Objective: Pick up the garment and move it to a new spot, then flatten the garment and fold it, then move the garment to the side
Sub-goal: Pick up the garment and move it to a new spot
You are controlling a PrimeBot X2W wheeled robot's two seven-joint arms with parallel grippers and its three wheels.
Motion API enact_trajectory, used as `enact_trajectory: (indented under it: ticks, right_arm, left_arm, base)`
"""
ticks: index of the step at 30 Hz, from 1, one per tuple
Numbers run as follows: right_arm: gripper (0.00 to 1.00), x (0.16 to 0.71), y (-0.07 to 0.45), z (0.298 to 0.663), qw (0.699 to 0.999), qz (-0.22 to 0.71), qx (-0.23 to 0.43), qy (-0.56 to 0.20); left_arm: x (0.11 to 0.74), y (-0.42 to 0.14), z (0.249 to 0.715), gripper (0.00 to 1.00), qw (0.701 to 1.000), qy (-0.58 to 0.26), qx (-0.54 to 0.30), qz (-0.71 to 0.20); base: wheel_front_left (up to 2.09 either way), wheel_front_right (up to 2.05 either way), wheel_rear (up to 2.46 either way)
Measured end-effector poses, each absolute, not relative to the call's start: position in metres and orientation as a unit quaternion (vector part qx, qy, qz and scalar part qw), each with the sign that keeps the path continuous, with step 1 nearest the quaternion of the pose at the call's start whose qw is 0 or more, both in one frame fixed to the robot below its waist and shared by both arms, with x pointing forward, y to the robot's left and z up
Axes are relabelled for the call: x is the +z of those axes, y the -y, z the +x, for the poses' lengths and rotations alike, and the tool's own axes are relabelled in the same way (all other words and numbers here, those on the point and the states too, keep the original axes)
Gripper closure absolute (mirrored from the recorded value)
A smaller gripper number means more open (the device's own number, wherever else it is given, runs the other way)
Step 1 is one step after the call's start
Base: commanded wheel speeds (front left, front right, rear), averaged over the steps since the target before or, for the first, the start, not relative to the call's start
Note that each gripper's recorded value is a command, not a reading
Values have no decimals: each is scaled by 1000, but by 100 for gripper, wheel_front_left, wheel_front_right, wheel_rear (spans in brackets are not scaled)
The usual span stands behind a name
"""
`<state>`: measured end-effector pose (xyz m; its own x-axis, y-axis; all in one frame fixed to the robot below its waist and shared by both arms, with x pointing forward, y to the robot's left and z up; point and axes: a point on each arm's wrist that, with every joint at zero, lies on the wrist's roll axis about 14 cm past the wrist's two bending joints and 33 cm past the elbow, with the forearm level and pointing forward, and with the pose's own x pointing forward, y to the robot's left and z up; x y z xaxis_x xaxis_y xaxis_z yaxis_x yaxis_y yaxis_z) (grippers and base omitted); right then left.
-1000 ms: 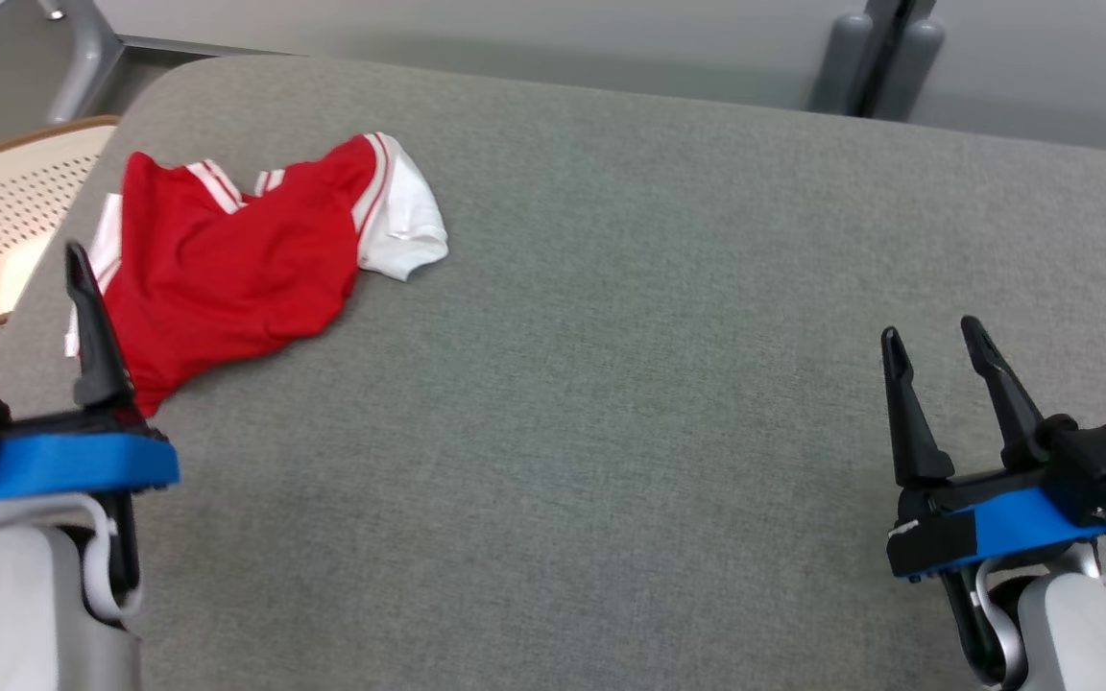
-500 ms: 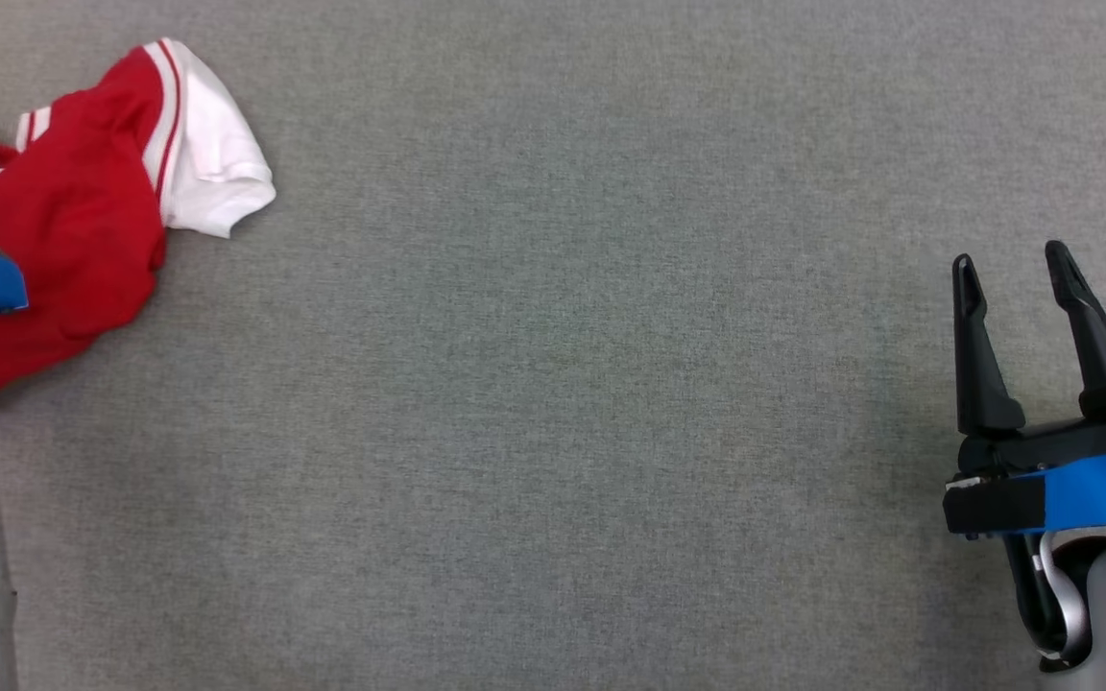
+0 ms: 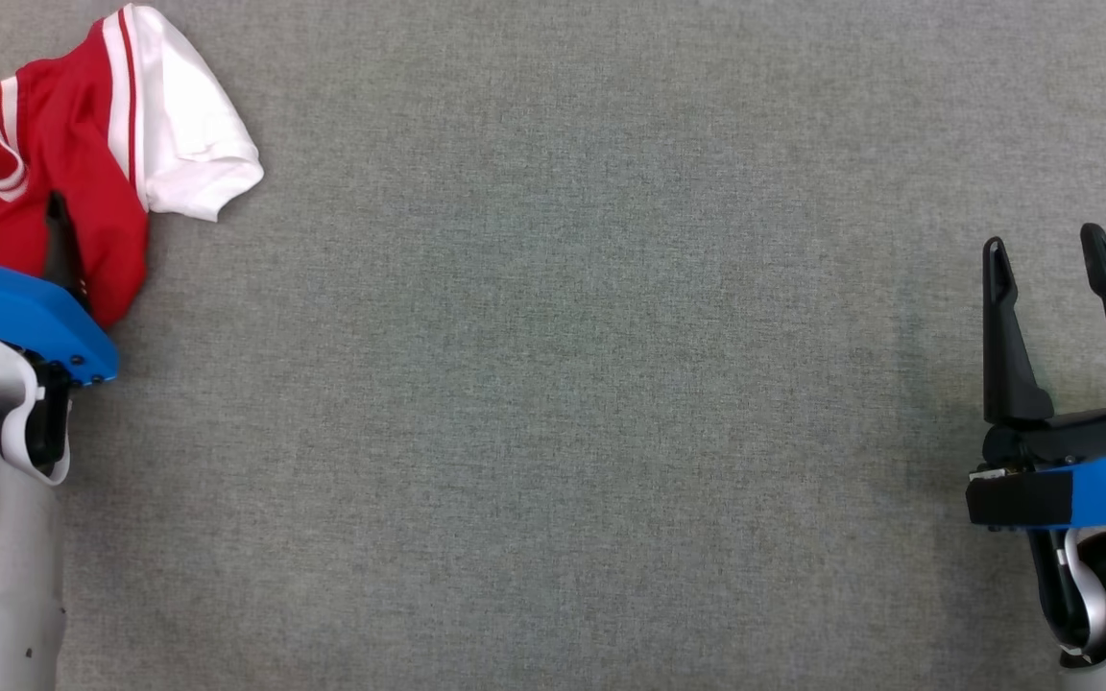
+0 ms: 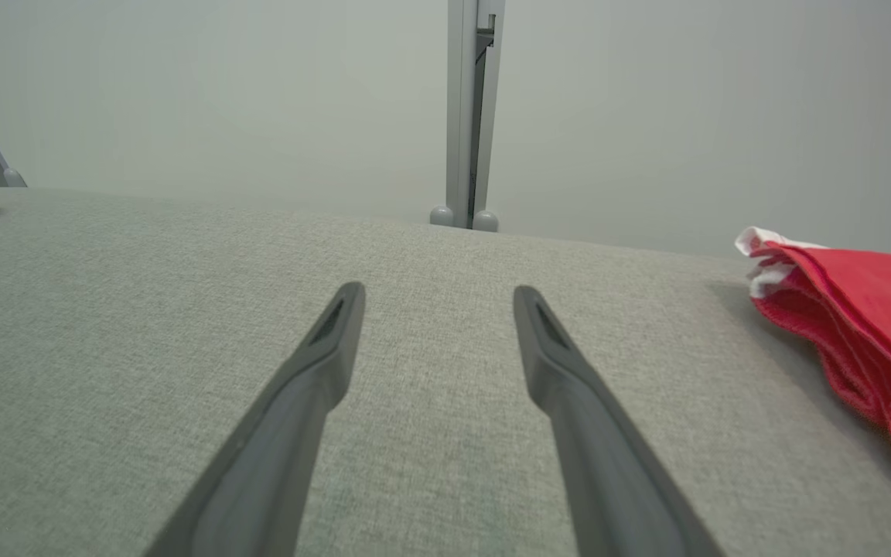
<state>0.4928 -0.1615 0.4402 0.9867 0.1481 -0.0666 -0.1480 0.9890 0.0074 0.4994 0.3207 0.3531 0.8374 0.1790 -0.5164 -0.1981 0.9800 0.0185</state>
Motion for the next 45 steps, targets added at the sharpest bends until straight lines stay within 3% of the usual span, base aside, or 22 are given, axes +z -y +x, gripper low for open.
enact_trajectory:
  ticks: [6, 7, 8, 9, 10, 18, 25, 30, 37, 45]
  right_arm:
    - [0, 443, 155, 495, 996, 2, 83, -31]
    - [0, 445, 155, 496, 996, 2, 84, -29]
    - [0, 445, 155, 495, 996, 1, 84, -28]
    - [0, 447, 155, 495, 996, 1, 83, -27]
    - [0, 448, 157, 495, 996, 0, 81, -26]
    - [0, 466, 168, 485, 998, 6, 64, -5]
    - [0, 487, 179, 469, 999, 20, 42, 18]
    - [0, 497, 193, 454, 999, 26, 21, 29]
    - [0, 502, 224, 428, 998, 33, -28, 35]
    - [0, 500, 266, 396, 994, 41, -93, 33]
  left_arm:
    - [339, -311, 494, 0, 946, -310, 86, -32]
    - [337, -311, 494, 50, 945, -314, 86, -35]
    - [336, -310, 493, 50, 943, -318, 86, -39]
    - [335, -309, 493, 96, 943, -321, 83, -40]
    - [335, -309, 493, 100, 942, -323, 82, -40]
    - [359, -302, 502, 100, 956, -285, 63, -28]
    - [449, -284, 545, 100, 991, -133, 19, 14]
    - [522, -244, 572, 100, 998, -20, -39, 42]
    - [614, -154, 591, 100, 982, 113, -139, 55]
    - [691, -26, 579, 100, 937, 214, -275, 26]
  base:
    - [0, 0, 0]
    - [0, 0, 0]
    - [0, 0, 0]
    - [0, 0, 0]
    - [0, 0, 0]
    - [0, 0, 0]
    - [0, 0, 0]
    - [0, 0, 0]
    - [0, 0, 0]
    - [0, 0, 0]
